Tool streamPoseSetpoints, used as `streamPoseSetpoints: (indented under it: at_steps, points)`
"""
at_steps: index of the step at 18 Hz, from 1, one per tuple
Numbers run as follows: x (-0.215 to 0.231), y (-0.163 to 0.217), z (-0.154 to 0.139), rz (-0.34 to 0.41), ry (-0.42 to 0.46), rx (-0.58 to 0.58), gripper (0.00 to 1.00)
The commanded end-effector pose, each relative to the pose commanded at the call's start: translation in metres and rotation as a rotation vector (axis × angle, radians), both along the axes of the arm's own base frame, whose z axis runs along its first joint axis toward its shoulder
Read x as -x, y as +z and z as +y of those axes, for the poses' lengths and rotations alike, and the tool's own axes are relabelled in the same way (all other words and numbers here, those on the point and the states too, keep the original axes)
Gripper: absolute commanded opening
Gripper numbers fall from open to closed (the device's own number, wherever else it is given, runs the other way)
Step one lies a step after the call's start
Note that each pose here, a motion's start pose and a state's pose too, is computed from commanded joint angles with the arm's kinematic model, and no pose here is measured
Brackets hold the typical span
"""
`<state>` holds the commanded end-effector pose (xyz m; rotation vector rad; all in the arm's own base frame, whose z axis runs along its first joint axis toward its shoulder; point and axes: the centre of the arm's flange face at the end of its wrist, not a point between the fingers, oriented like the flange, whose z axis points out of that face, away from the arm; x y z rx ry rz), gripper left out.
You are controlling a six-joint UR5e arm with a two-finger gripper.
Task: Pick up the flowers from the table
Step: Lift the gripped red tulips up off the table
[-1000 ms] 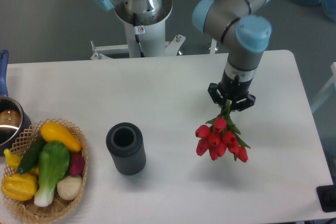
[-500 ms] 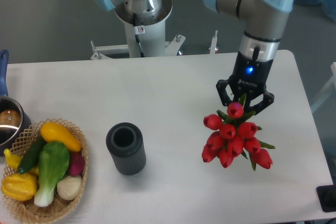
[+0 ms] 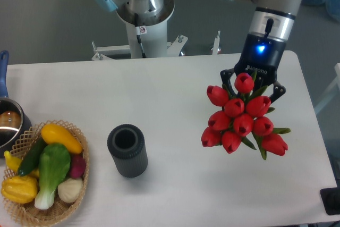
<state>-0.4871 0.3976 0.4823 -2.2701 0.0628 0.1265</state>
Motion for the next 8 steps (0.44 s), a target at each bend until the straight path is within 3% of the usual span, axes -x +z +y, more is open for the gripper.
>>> streamPoseSetpoints:
  at_steps: [8]
  points:
    - [0.0008, 0.0020, -0.0037, 0.000, 0.003, -0.010, 0.13]
